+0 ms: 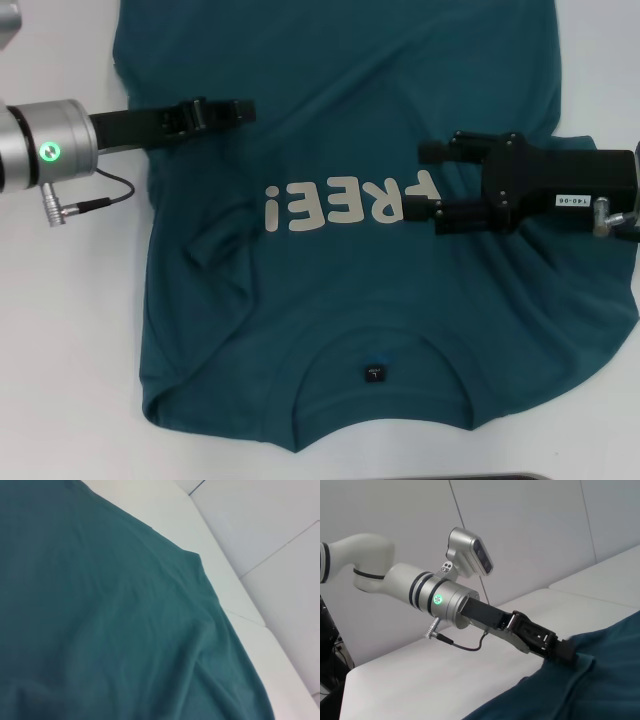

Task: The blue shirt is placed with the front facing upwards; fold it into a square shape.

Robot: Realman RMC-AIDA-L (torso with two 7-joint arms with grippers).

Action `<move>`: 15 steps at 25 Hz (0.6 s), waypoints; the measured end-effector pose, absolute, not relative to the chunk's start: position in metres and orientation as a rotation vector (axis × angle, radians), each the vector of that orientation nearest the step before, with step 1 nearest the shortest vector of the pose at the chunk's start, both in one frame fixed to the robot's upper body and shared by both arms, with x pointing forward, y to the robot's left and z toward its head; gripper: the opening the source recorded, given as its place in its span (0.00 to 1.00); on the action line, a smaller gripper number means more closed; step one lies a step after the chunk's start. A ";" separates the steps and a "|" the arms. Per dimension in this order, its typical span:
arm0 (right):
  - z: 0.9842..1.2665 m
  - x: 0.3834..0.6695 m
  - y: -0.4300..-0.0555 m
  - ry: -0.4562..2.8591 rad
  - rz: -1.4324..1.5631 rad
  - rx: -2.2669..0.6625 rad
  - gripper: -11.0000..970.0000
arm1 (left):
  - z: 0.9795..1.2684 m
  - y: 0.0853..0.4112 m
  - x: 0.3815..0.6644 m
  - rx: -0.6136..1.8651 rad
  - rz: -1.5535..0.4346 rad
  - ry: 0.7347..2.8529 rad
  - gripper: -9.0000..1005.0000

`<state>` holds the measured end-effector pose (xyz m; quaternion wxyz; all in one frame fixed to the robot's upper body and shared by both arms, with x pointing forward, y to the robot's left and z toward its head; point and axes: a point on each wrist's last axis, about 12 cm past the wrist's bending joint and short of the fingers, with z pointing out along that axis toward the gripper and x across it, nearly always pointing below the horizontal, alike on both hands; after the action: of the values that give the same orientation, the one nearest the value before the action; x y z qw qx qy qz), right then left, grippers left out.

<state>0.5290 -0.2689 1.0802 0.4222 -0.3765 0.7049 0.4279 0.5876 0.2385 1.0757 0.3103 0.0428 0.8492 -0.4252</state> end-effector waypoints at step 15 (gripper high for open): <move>1.081 0.527 -0.269 1.758 1.087 -0.948 0.94 | 1.078 0.251 0.571 0.188 -1.161 2.227 0.69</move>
<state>0.5271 -0.2686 1.0807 0.4204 -0.3782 0.7016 0.4337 0.5712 0.2514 1.0781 0.3064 0.0710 0.8417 -0.4388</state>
